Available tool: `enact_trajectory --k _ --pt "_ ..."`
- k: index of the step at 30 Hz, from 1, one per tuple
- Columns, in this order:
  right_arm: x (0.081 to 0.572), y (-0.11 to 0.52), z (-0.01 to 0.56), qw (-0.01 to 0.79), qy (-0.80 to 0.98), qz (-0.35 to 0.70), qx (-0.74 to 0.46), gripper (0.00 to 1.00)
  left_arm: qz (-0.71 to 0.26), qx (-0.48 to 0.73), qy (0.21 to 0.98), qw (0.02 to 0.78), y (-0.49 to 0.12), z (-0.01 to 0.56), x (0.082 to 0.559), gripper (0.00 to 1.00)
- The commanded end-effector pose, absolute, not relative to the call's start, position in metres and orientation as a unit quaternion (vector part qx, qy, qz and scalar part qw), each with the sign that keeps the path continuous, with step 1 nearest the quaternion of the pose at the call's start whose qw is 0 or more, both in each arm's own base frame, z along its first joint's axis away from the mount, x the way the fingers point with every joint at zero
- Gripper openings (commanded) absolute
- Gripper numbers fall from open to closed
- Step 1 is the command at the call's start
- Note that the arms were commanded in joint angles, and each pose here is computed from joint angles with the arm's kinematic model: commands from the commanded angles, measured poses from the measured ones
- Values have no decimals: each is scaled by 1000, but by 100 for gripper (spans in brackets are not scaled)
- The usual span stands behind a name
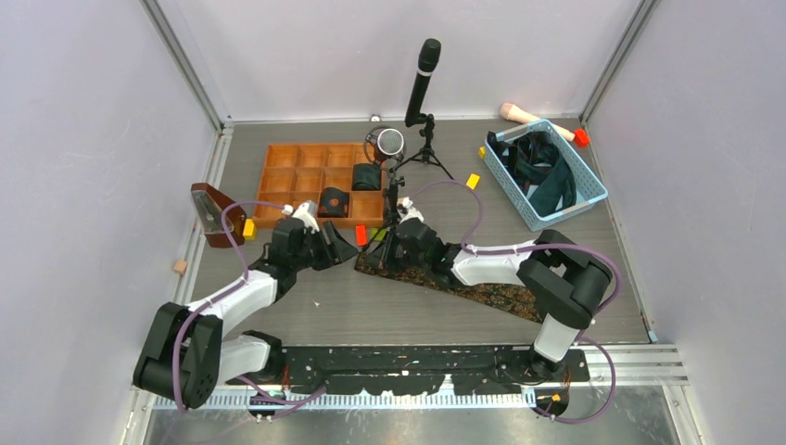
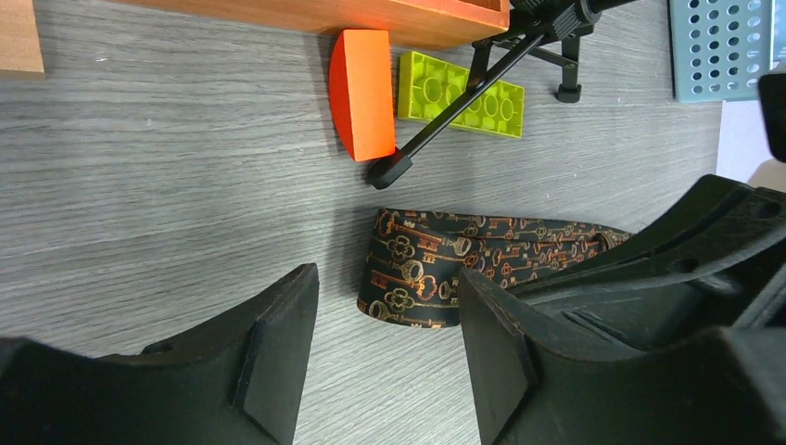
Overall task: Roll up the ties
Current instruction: Roll the tie at the center of the board.
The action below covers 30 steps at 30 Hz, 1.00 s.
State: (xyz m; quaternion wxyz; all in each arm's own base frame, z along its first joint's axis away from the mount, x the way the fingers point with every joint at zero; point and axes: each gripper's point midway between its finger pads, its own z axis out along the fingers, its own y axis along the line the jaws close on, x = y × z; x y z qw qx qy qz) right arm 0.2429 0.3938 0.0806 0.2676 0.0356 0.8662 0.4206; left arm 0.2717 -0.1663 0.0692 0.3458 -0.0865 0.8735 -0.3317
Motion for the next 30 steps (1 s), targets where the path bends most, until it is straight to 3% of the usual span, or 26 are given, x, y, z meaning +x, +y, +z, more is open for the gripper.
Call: enact_trajectory --k 1,30 --pt "247 408 95 272 851 448 40 0 -354 -76 858 363 -173 85 281 59" --pt "249 379 71 283 882 373 55 0 -374 -61 864 330 -185 72 279 58"
